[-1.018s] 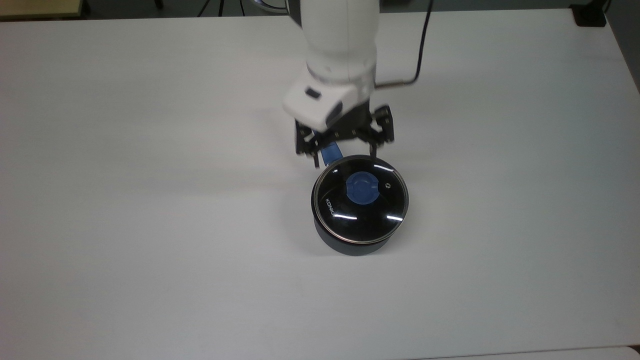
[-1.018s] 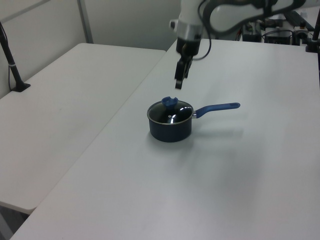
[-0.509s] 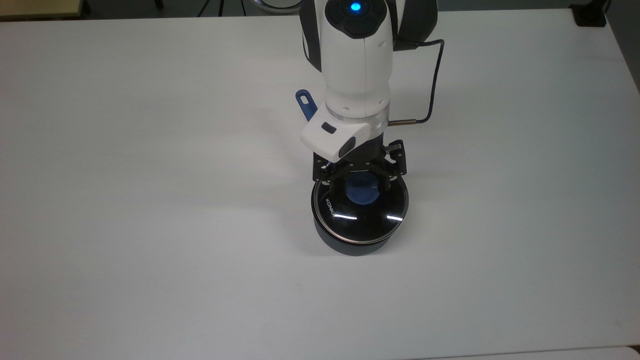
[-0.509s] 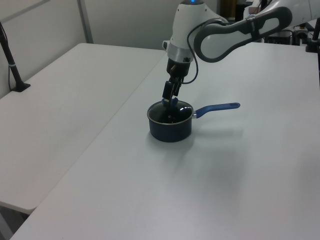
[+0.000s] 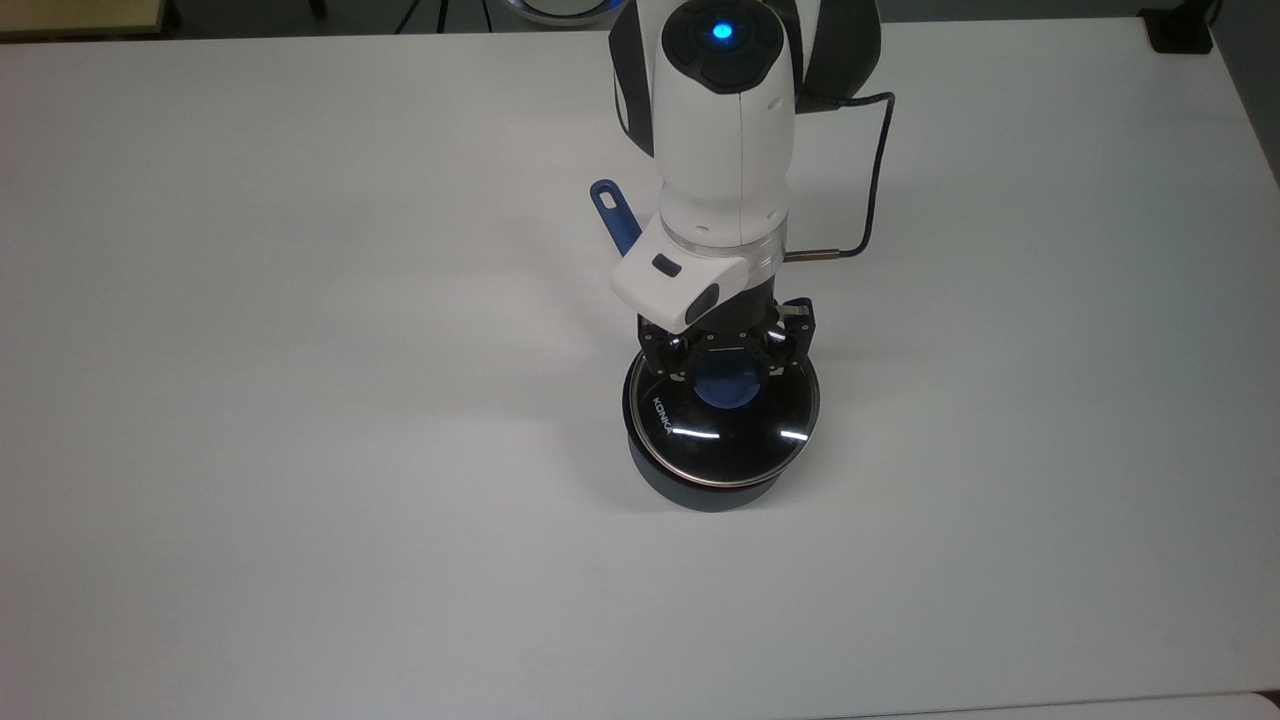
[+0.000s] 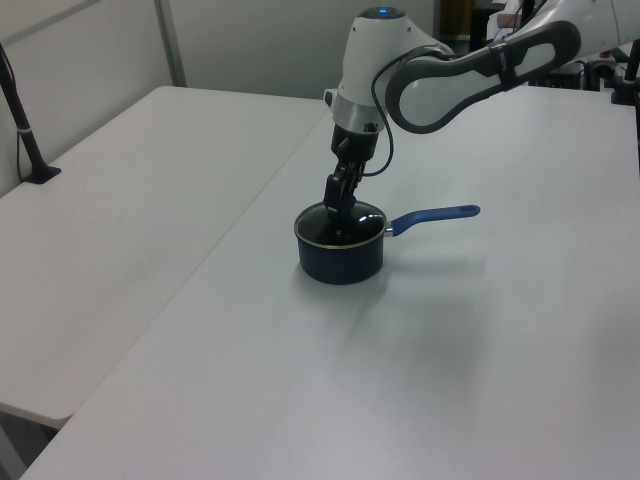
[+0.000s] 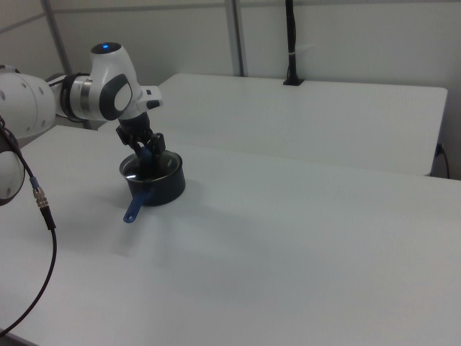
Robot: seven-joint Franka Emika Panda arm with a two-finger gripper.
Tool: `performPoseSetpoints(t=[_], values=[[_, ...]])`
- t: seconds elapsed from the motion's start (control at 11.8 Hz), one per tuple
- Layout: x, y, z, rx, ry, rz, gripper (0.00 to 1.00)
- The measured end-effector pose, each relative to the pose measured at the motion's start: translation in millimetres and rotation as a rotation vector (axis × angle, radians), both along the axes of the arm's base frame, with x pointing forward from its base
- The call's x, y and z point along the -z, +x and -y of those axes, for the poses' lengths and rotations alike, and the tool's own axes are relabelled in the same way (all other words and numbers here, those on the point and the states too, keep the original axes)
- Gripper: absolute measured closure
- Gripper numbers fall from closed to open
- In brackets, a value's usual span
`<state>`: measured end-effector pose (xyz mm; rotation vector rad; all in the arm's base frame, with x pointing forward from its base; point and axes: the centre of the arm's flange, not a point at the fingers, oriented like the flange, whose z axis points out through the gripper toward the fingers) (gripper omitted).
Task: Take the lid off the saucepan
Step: 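Lift the glass lid off the pot and carry it beside the handle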
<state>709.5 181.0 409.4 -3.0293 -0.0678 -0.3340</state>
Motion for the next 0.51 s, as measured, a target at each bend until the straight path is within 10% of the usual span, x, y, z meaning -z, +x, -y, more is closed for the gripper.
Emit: performPoseSetpoints(t=[0.51], values=[[-44, -5, 62, 0.020, -0.022, 0.052, 0.41]])
